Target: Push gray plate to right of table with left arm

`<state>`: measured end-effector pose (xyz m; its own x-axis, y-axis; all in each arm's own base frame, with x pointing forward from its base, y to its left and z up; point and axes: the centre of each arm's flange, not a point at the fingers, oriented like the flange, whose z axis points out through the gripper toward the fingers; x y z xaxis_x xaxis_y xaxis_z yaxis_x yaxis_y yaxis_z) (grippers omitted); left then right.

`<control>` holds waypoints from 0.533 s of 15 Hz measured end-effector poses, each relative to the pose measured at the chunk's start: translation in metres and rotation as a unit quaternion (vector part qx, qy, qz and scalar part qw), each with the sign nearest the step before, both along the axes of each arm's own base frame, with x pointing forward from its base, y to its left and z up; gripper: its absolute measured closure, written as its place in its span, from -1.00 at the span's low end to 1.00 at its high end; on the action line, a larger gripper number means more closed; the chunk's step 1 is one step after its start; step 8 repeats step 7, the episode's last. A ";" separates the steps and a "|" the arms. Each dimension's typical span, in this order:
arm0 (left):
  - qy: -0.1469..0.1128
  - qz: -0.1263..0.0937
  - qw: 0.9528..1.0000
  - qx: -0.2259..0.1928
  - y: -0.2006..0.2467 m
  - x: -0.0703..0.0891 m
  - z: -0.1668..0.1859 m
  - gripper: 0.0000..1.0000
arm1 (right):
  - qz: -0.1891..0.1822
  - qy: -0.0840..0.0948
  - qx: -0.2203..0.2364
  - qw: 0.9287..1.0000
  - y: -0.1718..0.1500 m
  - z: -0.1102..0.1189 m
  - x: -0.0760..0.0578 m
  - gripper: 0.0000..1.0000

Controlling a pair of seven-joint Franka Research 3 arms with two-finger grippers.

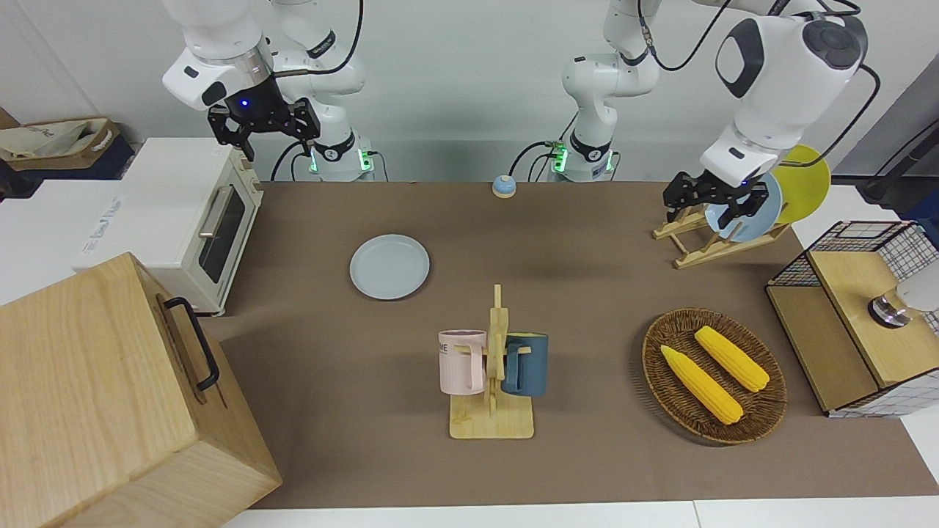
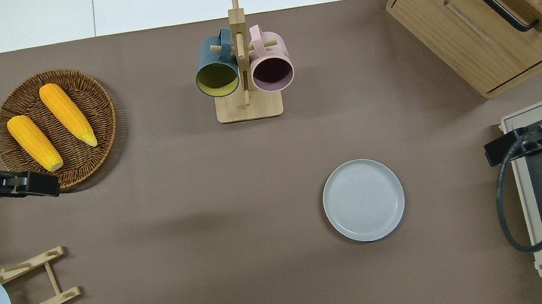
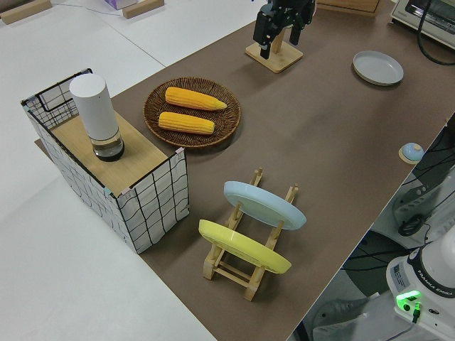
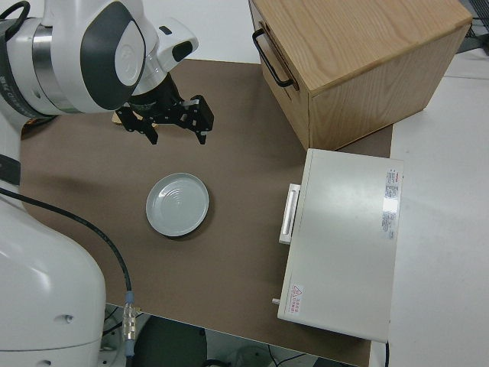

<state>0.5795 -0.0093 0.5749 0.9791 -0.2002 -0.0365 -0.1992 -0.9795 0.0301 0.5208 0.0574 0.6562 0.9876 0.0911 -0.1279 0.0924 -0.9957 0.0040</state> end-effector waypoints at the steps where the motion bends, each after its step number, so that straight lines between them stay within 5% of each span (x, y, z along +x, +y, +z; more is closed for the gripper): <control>1: -0.003 -0.003 1.000 0.000 0.008 0.000 0.003 -0.98 | 0.000 0.000 0.000 1.000 0.000 0.000 0.000 -0.97; 8: -0.023 0.002 1.000 0.002 0.035 0.002 0.022 -0.98 | 0.000 0.000 0.000 1.000 0.000 0.000 0.000 -0.97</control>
